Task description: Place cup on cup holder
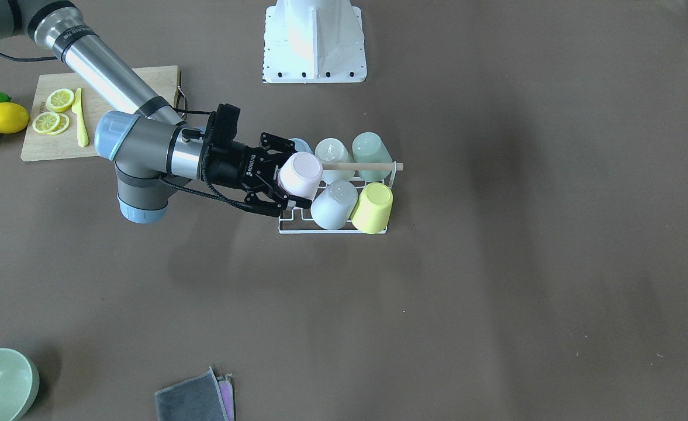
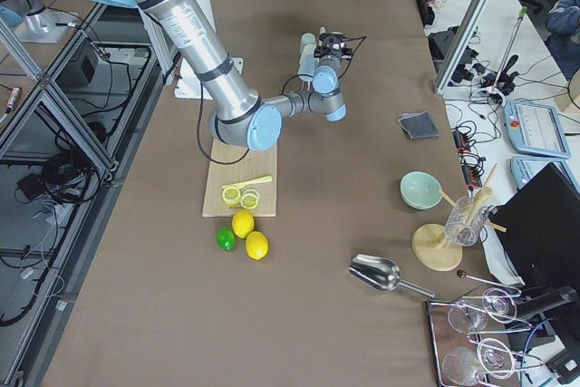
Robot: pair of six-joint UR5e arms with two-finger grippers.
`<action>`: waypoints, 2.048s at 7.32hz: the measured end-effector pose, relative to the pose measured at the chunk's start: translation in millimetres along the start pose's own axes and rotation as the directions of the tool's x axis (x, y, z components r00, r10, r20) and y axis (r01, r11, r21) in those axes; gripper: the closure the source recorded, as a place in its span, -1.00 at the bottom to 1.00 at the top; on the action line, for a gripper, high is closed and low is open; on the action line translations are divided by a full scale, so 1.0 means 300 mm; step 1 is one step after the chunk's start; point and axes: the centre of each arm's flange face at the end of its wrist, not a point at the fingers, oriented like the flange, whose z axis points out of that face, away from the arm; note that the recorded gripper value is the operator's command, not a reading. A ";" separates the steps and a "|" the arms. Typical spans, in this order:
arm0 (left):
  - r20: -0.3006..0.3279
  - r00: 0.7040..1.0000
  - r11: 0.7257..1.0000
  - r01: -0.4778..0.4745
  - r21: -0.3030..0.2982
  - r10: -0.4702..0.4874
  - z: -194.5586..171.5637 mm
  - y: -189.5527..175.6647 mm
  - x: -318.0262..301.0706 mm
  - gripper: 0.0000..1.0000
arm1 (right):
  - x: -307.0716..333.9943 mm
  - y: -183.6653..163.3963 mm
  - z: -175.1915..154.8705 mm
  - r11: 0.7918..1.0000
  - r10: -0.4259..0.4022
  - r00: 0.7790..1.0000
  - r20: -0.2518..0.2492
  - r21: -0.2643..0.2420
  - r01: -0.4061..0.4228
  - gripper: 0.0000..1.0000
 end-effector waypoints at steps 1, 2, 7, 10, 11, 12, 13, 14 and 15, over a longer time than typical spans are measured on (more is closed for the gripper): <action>0.000 1.000 1.000 0.001 -0.001 -0.001 0.001 0.001 -0.002 -0.96 | 0.000 0.000 0.000 1.000 0.001 1.000 0.000 0.000 -0.001 -1.00; 0.001 1.000 1.000 0.001 -0.001 -0.001 0.002 0.001 -0.002 -0.96 | 0.000 0.000 0.000 1.000 0.001 1.000 0.000 0.000 -0.001 -1.00; 0.000 1.000 1.000 0.003 0.015 -0.003 -0.025 0.018 -0.010 -0.96 | 0.003 -0.004 -0.002 1.000 0.002 1.000 0.000 0.001 -0.002 -1.00; 0.010 0.999 0.999 0.030 0.035 -0.030 -0.052 0.181 -0.079 -0.96 | 0.078 -0.040 -0.035 0.999 -0.002 1.000 -0.014 -0.036 0.001 -1.00; 0.016 0.999 0.998 0.038 0.044 -0.039 -0.067 0.197 -0.094 -0.96 | 0.134 -0.063 -0.053 0.996 0.008 1.000 -0.022 -0.093 -0.010 -1.00; 0.019 0.999 0.998 0.042 0.048 -0.043 -0.074 0.199 -0.100 -0.96 | 0.189 -0.081 -0.066 0.985 0.034 0.999 -0.034 -0.170 -0.040 -1.00; 0.023 0.999 0.998 0.043 0.048 -0.044 -0.074 0.193 -0.102 -0.96 | 0.245 -0.094 -0.082 0.962 0.073 0.996 -0.052 -0.260 -0.084 -1.00; 0.029 0.999 0.998 0.042 0.048 -0.043 -0.072 0.187 -0.103 -0.96 | 0.309 -0.109 -0.105 0.924 0.123 0.989 -0.077 -0.355 -0.143 -1.00; 0.033 0.999 0.998 0.042 0.047 -0.043 -0.072 0.188 -0.104 -0.96 | 0.368 -0.121 -0.137 0.871 0.180 0.977 -0.116 -0.443 -0.213 -1.00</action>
